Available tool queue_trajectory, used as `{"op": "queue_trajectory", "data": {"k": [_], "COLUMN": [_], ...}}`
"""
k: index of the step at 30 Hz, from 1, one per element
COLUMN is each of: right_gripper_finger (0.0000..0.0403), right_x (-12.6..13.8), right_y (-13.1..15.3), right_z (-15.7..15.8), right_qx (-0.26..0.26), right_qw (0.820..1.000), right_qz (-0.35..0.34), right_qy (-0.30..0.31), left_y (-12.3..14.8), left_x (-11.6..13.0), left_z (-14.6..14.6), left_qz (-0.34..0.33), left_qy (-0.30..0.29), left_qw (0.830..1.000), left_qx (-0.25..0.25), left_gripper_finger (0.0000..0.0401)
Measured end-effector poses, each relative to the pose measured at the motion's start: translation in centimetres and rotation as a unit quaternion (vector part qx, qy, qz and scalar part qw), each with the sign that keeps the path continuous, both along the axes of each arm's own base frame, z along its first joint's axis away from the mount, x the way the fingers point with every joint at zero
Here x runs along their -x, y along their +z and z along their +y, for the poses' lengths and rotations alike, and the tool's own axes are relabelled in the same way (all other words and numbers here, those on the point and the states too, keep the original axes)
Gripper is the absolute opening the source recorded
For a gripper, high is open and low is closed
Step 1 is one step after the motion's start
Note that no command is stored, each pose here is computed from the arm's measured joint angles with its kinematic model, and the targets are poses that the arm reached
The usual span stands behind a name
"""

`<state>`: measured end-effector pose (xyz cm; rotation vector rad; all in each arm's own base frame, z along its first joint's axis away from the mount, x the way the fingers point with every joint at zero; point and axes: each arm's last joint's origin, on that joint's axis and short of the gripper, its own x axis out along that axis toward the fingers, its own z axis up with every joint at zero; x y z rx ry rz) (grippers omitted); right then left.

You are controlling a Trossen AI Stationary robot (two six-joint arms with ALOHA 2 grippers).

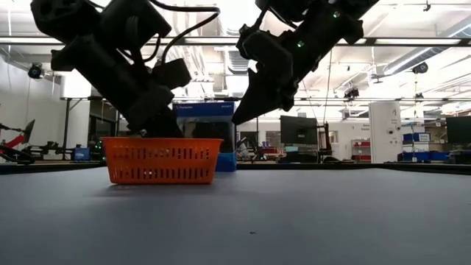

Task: Pick and place USB-C Cables
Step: Put the red charger cable into the orange bin

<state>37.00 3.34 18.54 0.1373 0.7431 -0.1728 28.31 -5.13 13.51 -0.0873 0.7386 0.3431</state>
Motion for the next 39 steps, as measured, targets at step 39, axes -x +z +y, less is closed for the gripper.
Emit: {"op": "queue_trajectory", "data": {"k": [39], "right_gripper_finger": [0.0009], "right_x": [0.9], "right_y": [1.5], "right_z": [0.0], "right_qx": [0.011], "right_qw": [1.0], "right_qz": [0.002], "right_qy": [0.011], "left_y": [3.2], "left_x": [1.3], "left_z": [0.1], "left_qz": [-0.061], "left_qy": [-0.017], "left_qw": [0.998], "left_qx": [0.01], "left_gripper_finger": [0.0]}}
